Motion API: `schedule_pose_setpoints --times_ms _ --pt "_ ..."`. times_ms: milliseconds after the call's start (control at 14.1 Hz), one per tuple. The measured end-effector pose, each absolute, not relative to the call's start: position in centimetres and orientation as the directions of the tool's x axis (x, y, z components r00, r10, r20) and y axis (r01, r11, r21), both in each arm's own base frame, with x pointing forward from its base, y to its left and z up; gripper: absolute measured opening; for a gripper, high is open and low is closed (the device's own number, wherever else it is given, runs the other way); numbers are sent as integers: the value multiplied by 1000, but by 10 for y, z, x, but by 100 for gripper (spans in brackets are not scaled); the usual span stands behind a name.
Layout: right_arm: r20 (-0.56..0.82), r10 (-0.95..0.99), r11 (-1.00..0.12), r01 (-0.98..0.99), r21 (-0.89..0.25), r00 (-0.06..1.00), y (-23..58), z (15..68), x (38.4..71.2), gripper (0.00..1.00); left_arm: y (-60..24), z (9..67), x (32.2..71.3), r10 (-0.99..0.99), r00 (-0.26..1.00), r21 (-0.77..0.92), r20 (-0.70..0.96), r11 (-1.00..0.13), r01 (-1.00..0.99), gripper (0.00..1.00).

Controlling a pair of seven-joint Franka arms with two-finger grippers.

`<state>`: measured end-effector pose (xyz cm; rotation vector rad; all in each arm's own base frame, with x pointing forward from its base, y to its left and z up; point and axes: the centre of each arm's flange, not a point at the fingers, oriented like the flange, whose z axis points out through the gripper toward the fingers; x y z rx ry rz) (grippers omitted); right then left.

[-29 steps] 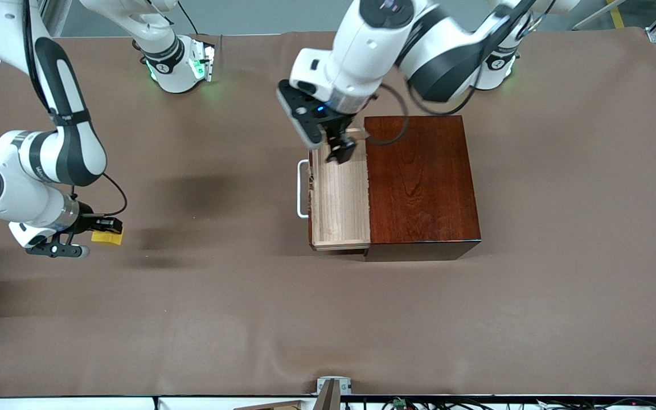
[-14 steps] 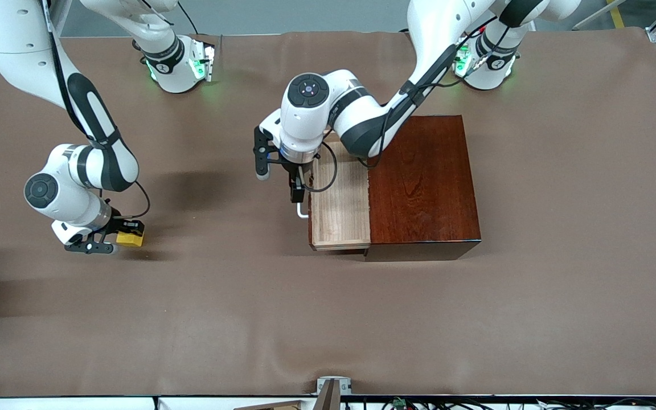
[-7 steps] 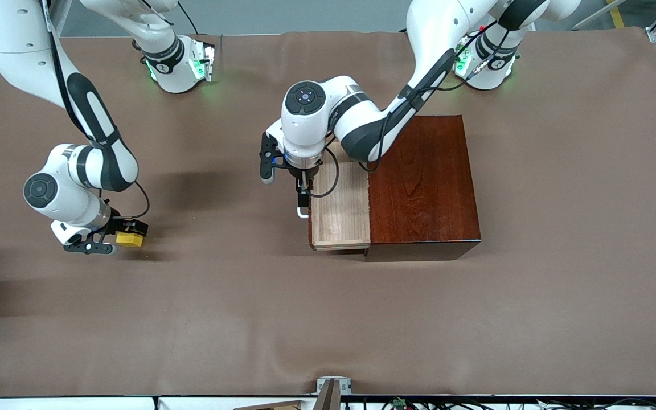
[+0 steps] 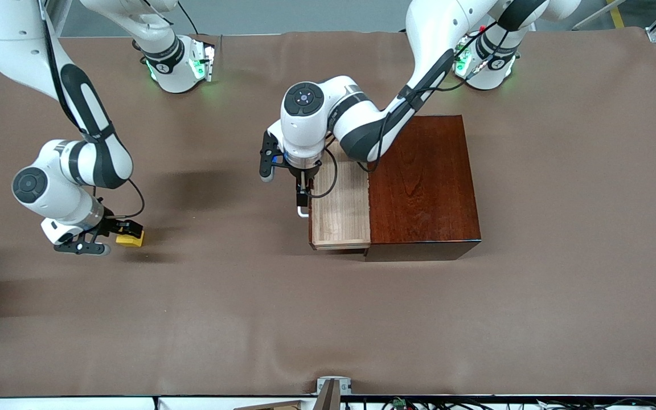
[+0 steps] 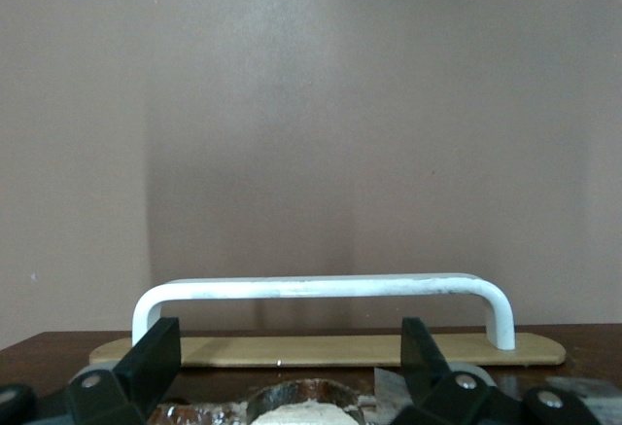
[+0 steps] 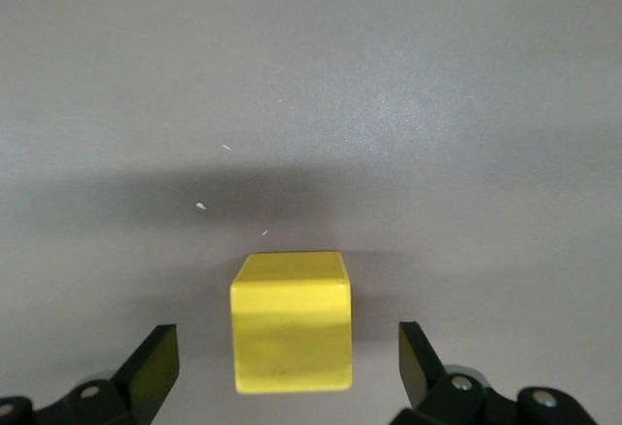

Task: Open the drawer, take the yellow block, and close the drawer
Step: 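Push the drawer shut with the left gripper while the right gripper withdraws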

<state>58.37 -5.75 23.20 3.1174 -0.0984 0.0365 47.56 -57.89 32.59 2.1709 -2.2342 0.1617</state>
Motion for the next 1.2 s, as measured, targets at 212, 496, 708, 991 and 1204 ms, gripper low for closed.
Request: schedule_pose_setpoints --times_ms 212,496,708,991,1204 --pt "7 -55 -998 -55 13 998 -51 261 583 100 -571 326 482 -999 -10 -48 53 7 -999 100" --pt "-33 -32 -999 -32 1 999 -27 307 576 100 -557 324 490 -999 29 -23 -12 -29 -999 100" --pt "-45 -33 -999 -33 -5 998 -16 355 565 100 -548 322 493 -997 38 -6 -70 -37 -999 100" --pt "-41 -33 -999 -34 -14 999 -17 420 548 100 -531 318 496 -981 24 5 -190 -25 -1000 100" --pt "-60 -36 -999 -37 -16 998 -19 470 549 100 -516 314 499 -963 27 22 -267 -34 -999 100"
